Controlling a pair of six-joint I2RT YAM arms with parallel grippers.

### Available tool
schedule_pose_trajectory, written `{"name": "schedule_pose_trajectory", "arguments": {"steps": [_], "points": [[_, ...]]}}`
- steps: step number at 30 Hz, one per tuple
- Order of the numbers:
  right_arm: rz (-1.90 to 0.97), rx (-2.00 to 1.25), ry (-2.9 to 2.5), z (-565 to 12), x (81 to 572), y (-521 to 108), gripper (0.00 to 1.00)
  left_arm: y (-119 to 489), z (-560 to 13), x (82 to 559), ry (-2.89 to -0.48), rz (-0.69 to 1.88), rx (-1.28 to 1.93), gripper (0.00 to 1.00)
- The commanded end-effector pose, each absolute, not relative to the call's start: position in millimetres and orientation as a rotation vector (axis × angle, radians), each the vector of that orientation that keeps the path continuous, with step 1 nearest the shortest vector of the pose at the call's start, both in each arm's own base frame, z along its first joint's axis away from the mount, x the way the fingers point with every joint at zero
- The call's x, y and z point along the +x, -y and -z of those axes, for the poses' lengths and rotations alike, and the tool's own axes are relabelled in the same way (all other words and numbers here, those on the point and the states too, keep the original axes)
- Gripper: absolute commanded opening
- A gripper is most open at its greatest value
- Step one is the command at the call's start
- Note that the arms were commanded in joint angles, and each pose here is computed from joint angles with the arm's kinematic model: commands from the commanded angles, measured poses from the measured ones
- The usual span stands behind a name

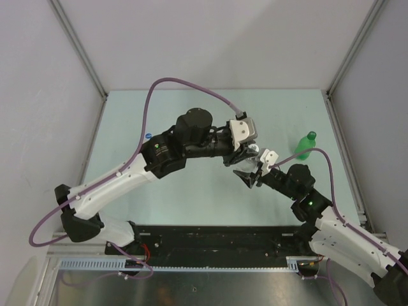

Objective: Screw on the bottle caps
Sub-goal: Screw the bottle cap onto the plastic bottle.

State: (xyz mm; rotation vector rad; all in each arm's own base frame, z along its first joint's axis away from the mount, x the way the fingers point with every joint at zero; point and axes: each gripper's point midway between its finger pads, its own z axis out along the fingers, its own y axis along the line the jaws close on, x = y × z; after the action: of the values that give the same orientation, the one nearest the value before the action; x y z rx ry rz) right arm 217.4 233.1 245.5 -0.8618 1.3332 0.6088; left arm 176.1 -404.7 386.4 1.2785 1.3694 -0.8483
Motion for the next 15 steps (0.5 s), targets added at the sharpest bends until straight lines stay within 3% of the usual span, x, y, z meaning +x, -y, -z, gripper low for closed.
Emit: {"name": "schedule_pose_trajectory", "arguments": {"steps": [1,8,13,15], "points": [[-0.671,-0.902,-0.991,-325,187,-241,0.0,400,-309,159,-1.445,0.822,1.55,0.04],[-0.674,-0.928,-0.993,-321,185,-242,0.0,397,-318,182,-1.498,0.729,1.454,0.28],[-0.653,-0.922,-1.03,-314,192,-242,0.0,389,-341,195,-1.505,0.7,1.361,0.81],[-0.643,-0.912,-1.059,-309,197,-241,0.0,385,-357,197,-1.49,0.706,1.321,0.95]]}}
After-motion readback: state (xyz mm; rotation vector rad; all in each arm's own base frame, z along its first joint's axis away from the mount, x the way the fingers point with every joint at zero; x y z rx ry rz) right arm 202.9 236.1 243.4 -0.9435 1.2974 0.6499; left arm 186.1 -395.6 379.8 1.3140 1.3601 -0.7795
